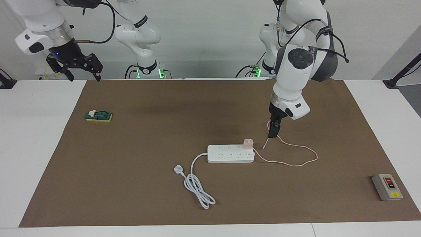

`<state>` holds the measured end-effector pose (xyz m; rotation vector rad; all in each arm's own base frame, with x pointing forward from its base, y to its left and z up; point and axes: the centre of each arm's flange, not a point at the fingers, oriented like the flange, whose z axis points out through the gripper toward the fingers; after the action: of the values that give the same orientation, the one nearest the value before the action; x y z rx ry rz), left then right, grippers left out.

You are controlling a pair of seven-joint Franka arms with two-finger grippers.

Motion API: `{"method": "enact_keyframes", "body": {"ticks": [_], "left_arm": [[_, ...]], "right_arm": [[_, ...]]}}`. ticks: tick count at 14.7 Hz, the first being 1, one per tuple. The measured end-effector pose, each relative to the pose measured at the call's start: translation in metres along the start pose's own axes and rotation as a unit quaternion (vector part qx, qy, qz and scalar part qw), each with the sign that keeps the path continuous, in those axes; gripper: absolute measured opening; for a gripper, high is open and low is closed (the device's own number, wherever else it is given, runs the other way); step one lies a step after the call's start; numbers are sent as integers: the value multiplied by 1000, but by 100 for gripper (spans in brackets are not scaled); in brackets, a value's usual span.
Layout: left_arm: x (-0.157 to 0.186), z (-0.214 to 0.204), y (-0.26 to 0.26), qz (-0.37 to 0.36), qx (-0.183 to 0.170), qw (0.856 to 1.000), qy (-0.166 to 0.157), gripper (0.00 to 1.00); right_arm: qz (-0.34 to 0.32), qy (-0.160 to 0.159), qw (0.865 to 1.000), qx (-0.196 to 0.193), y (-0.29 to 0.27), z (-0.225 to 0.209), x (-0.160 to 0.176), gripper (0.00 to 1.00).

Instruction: Plug charger into power strip

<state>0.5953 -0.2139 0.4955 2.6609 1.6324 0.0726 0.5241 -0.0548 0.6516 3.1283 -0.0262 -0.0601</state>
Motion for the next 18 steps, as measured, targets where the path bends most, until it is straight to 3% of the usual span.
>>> {"method": "enact_keyframes", "body": {"ticks": [5,11,18], "left_arm": [[77,-44,-36,147,2,989,3,100],[168,-95,-96,312,-5,950,17,100],[177,-122,-139,444,26,896,-16,100]], "right_arm": [[0,-2,1000,0,0,1,0,100],[0,-2,1000,0,0,1,0,100],[-1,-2,1000,0,-1,1,0,100]]}}
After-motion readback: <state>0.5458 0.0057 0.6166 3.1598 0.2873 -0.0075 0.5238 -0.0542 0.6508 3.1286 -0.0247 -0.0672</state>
